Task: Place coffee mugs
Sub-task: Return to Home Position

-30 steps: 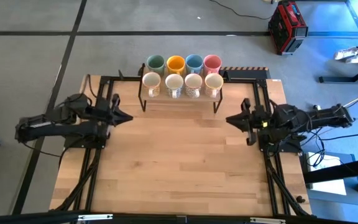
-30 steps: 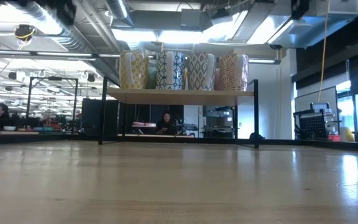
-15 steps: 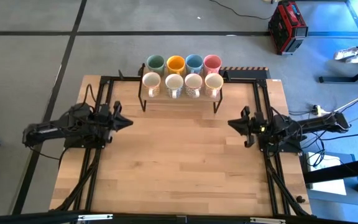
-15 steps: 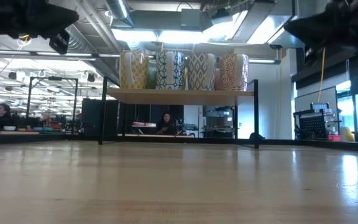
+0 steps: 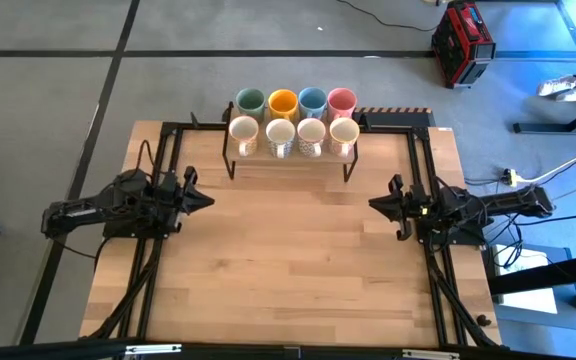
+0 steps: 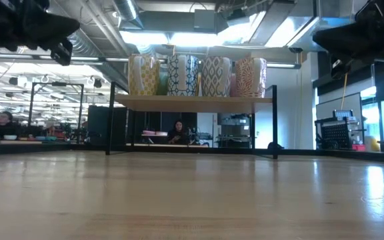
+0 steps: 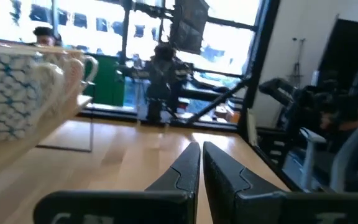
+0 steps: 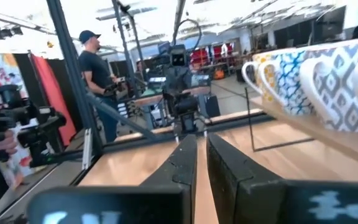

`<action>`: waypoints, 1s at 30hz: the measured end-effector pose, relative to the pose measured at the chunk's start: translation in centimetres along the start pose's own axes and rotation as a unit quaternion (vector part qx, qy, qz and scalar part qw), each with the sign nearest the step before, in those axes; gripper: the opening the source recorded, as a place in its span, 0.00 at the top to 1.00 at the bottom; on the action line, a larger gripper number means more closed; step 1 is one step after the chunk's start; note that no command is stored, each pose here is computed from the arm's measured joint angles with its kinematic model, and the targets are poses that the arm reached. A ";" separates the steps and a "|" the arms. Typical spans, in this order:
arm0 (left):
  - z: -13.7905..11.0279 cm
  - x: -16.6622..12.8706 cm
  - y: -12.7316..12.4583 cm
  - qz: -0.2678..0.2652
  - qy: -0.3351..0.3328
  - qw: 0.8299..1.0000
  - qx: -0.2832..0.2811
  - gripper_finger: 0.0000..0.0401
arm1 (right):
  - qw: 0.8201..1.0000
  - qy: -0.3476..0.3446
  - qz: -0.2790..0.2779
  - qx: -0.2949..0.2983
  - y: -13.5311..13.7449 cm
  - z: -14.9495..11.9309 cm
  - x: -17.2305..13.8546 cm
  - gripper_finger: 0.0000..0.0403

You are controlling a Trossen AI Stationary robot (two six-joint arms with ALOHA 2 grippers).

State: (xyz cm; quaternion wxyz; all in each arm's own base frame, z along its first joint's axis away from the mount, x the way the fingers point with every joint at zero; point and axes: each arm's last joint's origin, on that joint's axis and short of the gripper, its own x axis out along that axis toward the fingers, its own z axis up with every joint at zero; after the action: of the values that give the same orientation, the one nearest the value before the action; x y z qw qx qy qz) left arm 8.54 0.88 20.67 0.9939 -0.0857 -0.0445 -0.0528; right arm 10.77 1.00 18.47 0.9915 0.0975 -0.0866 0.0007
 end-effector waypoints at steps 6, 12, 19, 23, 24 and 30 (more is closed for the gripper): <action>-2.2 0.5 0.8 0.023 -0.015 1.000 -0.003 0.97 | 1.000 0.010 0.011 0.001 0.0 -0.1 -0.5 0.93; -3.1 0.6 1.0 0.033 -0.006 0.999 -0.006 0.97 | 0.999 0.031 0.038 0.003 0.0 -0.5 -1.1 0.93; -3.2 0.6 1.3 0.080 -0.005 0.997 0.009 0.97 | 0.998 0.053 0.033 0.015 -0.1 -0.9 -1.3 0.93; -3.5 0.6 1.4 0.083 0.006 0.996 0.007 0.97 | 0.997 0.068 0.025 0.014 -0.2 -1.2 -1.3 0.93; -3.5 0.6 1.4 0.083 0.008 0.996 0.007 0.97 | 0.997 0.067 0.021 0.014 -0.2 -1.2 -1.3 0.93; -3.5 0.6 1.4 0.083 0.007 0.997 0.007 0.97 | 0.997 0.073 0.020 0.009 -0.2 -1.3 -1.4 0.93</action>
State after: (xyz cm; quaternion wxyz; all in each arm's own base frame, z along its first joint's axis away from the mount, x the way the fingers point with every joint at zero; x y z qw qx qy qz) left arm 9.58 1.56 17.10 0.9957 -0.0816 -0.0312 0.0292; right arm 9.67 1.05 16.91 0.9940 0.1041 -0.0160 0.0287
